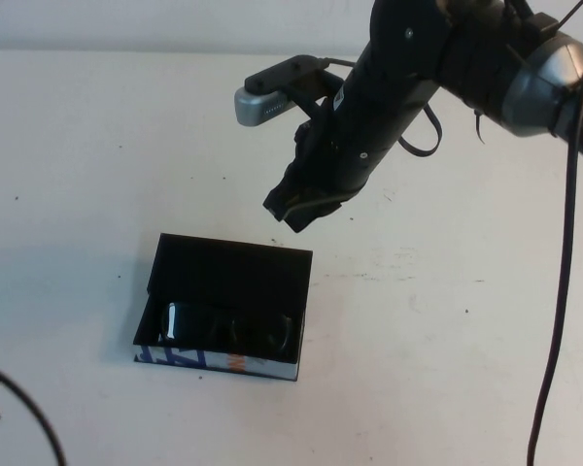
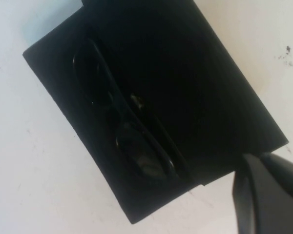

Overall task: Return glasses to glasses case
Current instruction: Close the glasses case

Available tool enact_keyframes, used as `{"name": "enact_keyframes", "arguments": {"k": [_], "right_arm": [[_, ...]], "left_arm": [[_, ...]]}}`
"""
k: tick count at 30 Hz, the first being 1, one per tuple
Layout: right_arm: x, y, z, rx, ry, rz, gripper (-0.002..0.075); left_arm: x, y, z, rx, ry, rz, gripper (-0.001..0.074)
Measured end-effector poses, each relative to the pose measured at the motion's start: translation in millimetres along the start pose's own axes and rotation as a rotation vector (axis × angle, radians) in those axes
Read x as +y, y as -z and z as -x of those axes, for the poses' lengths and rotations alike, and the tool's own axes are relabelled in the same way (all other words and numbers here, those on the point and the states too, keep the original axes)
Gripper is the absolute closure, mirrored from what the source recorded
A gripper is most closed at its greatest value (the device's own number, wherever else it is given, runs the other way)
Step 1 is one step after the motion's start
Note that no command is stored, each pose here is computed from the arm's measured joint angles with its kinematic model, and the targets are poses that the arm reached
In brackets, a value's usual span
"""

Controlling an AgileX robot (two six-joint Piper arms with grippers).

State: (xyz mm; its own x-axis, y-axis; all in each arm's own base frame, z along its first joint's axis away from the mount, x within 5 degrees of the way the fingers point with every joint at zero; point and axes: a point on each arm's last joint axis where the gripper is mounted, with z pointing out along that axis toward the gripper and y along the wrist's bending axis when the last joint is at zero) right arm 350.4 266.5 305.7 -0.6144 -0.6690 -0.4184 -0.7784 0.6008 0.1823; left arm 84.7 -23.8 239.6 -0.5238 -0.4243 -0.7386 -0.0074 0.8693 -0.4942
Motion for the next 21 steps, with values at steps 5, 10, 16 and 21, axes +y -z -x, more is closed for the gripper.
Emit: {"name": "enact_keyframes", "arguments": {"k": [5,10,16,21], "right_arm": [[0.0,0.0,0.0,0.000,0.000,0.000,0.0737],[-1.8,0.3,0.6,-0.009,-0.001,-0.009,0.0737],[-21.6,1.8,6.3,-0.078,-0.049,-0.021,0.0737],[-40.3,-12.2,16.0,-0.097,-0.097,0.022,0.0737]], "left_arm": [[-25.0,-21.4,25.3,0.270,-0.164,-0.051,0.0738],[-39.0,-55.3,33.9,0.458,-0.221,-0.175,0.0738],[-34.9,-103.6,23.8,0.573,-0.245,-0.282,0.0738],[-26.0,-141.5,10.0,0.630,-0.222,-0.325,0.0738]]}}
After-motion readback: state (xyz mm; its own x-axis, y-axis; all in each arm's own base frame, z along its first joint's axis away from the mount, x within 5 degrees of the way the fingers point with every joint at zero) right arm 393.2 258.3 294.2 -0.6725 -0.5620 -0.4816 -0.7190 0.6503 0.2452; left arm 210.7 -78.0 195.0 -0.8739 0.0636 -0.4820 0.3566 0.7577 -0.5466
